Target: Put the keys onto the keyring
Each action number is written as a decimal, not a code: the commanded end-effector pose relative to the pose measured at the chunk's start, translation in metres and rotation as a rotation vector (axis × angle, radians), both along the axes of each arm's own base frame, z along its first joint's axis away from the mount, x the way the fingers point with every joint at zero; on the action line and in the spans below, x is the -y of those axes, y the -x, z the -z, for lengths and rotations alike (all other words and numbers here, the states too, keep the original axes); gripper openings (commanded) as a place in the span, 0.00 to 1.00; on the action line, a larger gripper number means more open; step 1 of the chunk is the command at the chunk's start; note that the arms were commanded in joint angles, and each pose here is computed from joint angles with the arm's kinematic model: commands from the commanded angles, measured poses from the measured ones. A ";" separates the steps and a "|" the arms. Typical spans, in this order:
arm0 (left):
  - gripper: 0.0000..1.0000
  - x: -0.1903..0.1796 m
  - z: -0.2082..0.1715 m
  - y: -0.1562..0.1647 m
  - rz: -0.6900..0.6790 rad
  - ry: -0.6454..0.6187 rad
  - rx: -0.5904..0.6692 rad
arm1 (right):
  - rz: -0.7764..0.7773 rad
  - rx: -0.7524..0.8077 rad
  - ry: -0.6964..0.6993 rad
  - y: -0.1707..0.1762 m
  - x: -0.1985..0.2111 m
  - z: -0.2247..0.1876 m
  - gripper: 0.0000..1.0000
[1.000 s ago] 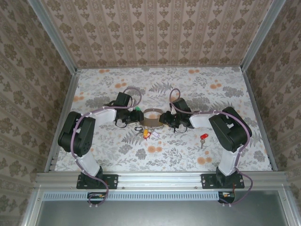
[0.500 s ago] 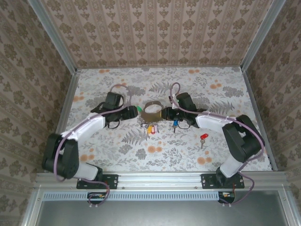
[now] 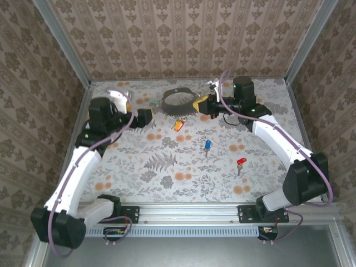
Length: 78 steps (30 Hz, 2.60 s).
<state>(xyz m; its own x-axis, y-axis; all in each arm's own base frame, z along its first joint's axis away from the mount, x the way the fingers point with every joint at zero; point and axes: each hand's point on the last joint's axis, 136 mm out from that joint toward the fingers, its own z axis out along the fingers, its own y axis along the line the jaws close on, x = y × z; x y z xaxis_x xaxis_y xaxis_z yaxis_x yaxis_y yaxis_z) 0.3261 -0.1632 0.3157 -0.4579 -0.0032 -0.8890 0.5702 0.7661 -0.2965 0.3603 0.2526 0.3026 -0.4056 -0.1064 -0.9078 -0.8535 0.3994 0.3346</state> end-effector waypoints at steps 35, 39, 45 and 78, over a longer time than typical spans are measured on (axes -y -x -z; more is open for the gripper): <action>0.46 0.100 -0.020 0.037 0.778 0.139 -0.226 | -0.391 -0.038 -0.064 0.017 -0.025 -0.010 0.05; 0.32 0.101 -0.013 0.042 0.800 0.109 -0.257 | -0.390 -0.031 -0.066 0.017 -0.025 -0.014 0.05; 0.00 0.100 -0.015 0.044 0.781 0.099 -0.245 | -0.358 -0.036 -0.041 0.014 -0.022 -0.014 0.11; 0.00 0.135 -0.092 0.060 0.601 0.280 0.125 | 0.306 0.685 0.025 0.091 -0.009 0.000 0.24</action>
<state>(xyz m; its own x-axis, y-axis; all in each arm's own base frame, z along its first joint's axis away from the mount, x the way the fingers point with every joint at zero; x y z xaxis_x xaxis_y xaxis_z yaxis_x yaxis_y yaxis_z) 0.2746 -0.3003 0.3765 -0.4094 0.0532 -0.9108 0.8923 0.2315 -0.3875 0.2591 0.2613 0.2726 0.0744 -0.1287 -0.9889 -0.8186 0.5584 -0.1343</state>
